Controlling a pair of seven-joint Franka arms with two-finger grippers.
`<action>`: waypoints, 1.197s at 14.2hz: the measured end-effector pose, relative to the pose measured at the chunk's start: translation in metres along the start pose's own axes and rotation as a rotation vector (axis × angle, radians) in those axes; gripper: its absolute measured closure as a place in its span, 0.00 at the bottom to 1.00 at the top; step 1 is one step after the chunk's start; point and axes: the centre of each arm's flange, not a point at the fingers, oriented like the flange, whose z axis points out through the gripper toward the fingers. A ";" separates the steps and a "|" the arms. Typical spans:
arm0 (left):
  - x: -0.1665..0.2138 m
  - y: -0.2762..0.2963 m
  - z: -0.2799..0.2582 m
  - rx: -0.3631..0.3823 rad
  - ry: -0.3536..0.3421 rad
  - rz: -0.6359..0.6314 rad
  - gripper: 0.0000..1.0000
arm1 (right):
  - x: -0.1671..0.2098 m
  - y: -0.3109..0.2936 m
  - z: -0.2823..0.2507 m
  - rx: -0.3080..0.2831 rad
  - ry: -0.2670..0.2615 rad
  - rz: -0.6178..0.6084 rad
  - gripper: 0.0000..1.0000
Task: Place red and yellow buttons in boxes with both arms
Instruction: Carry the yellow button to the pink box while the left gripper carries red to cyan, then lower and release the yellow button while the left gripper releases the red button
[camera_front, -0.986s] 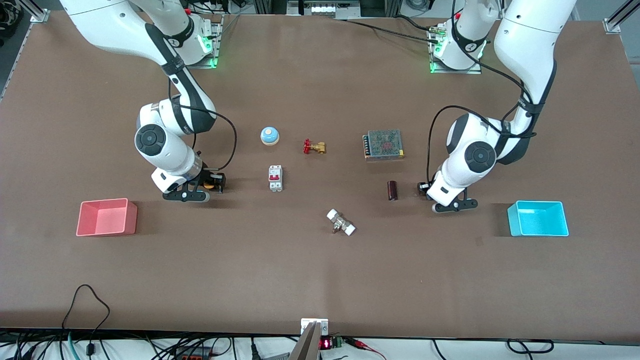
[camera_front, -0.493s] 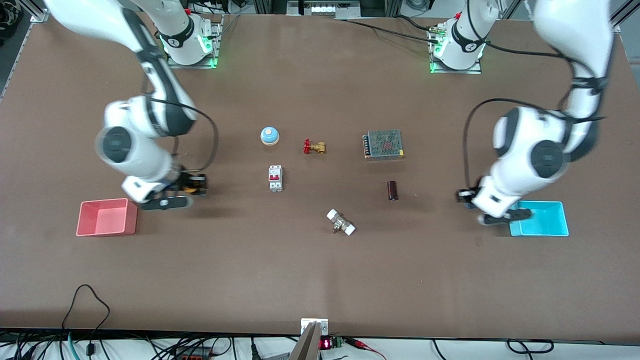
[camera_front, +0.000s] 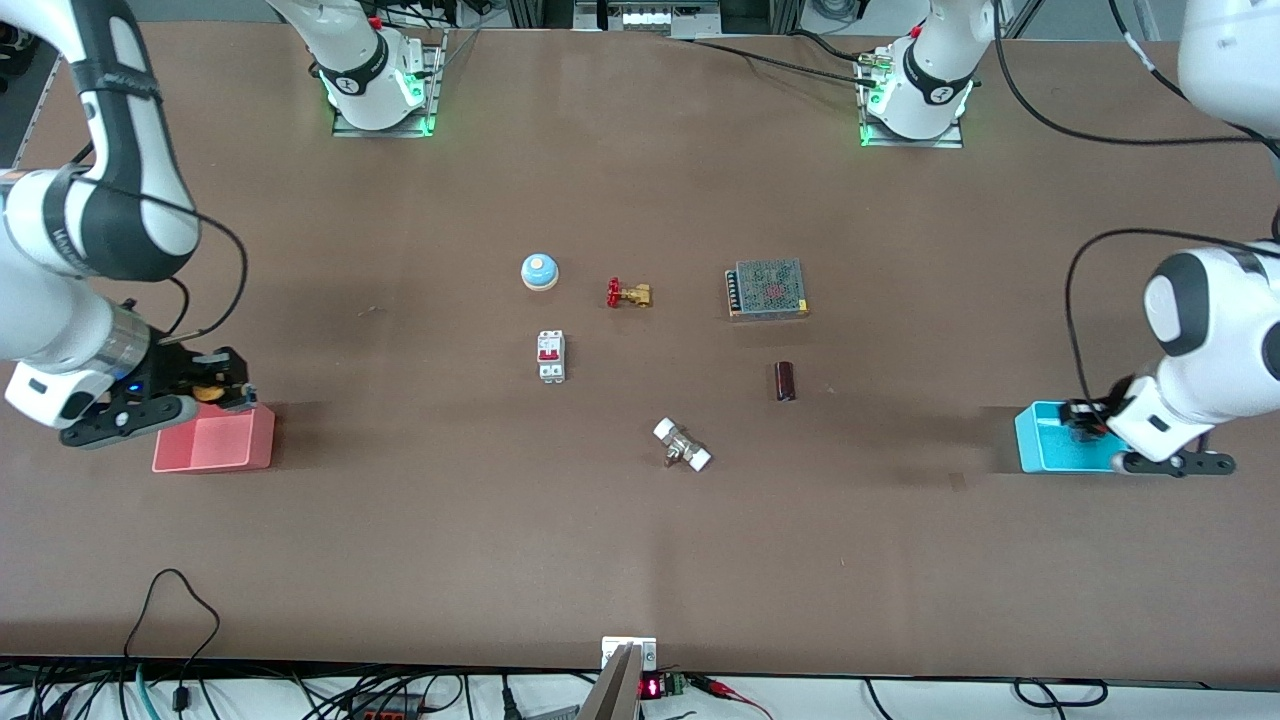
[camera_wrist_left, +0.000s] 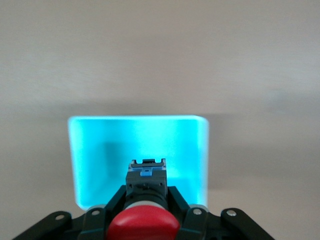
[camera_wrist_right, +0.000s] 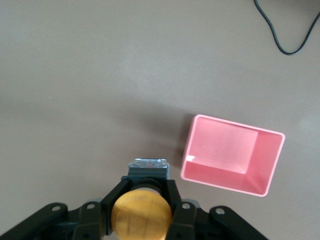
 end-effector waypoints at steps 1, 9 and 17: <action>0.001 -0.014 0.020 -0.001 0.014 0.000 0.63 | 0.001 0.012 0.008 -0.006 0.003 -0.005 0.63; 0.003 -0.015 0.073 -0.015 0.031 0.012 0.63 | -0.005 0.083 0.077 -0.028 0.029 0.096 0.63; 0.000 -0.009 0.080 -0.024 0.015 0.021 0.62 | -0.018 0.107 0.121 -0.016 -0.009 0.180 0.63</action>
